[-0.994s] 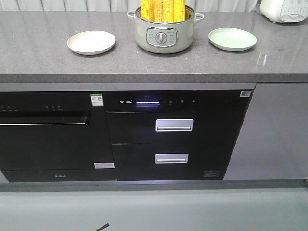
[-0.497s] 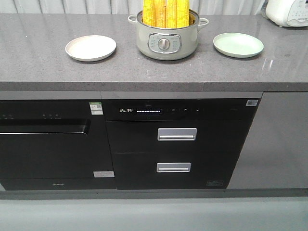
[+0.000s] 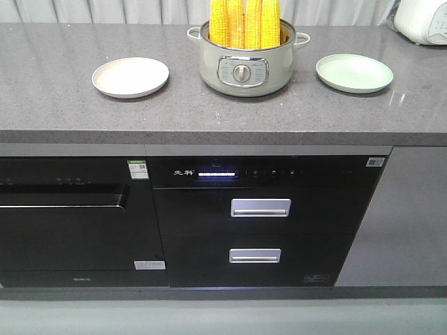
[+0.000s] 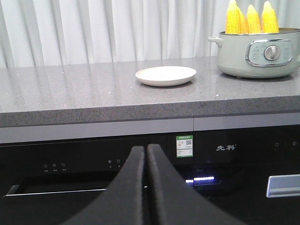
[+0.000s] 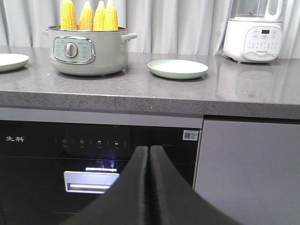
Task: Distribute corn equally
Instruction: 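Approach the counter edge and stop in front of the pot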
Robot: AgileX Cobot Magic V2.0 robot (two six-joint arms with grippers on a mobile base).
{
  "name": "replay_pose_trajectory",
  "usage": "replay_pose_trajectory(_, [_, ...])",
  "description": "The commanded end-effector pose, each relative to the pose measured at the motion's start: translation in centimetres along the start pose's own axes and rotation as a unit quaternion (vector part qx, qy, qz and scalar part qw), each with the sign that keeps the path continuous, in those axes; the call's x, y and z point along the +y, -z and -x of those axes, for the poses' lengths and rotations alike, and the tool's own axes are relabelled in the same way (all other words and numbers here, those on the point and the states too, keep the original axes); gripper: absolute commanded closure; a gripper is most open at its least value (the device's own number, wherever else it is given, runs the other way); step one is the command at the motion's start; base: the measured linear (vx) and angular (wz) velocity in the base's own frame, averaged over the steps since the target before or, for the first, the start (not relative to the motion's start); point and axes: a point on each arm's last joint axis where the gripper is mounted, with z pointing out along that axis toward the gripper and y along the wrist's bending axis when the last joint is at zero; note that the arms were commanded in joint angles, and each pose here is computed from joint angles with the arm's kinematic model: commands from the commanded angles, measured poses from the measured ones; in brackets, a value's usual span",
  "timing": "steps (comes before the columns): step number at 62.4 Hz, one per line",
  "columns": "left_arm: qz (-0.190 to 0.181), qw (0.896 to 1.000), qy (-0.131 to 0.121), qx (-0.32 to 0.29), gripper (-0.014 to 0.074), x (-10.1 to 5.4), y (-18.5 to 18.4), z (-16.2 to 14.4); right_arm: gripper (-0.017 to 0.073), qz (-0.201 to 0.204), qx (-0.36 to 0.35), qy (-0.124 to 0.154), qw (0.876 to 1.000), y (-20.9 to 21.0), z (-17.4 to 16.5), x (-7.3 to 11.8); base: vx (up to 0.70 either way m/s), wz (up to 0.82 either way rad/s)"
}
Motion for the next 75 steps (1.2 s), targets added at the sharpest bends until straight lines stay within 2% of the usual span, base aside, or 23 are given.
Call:
replay_pose_trajectory(1, [0.005,0.999,0.006,-0.044,0.0601,0.10,0.15,0.66,0.0564,-0.002,-0.038,0.003,0.999,0.03,0.48,-0.03,0.10,0.00])
replay_pose_trajectory(75, [0.005,0.999,0.006,-0.044,0.0601,0.10,0.15,0.66,0.0564,-0.002,-0.038,0.003,0.999,0.03,0.48,-0.03,0.08,-0.01])
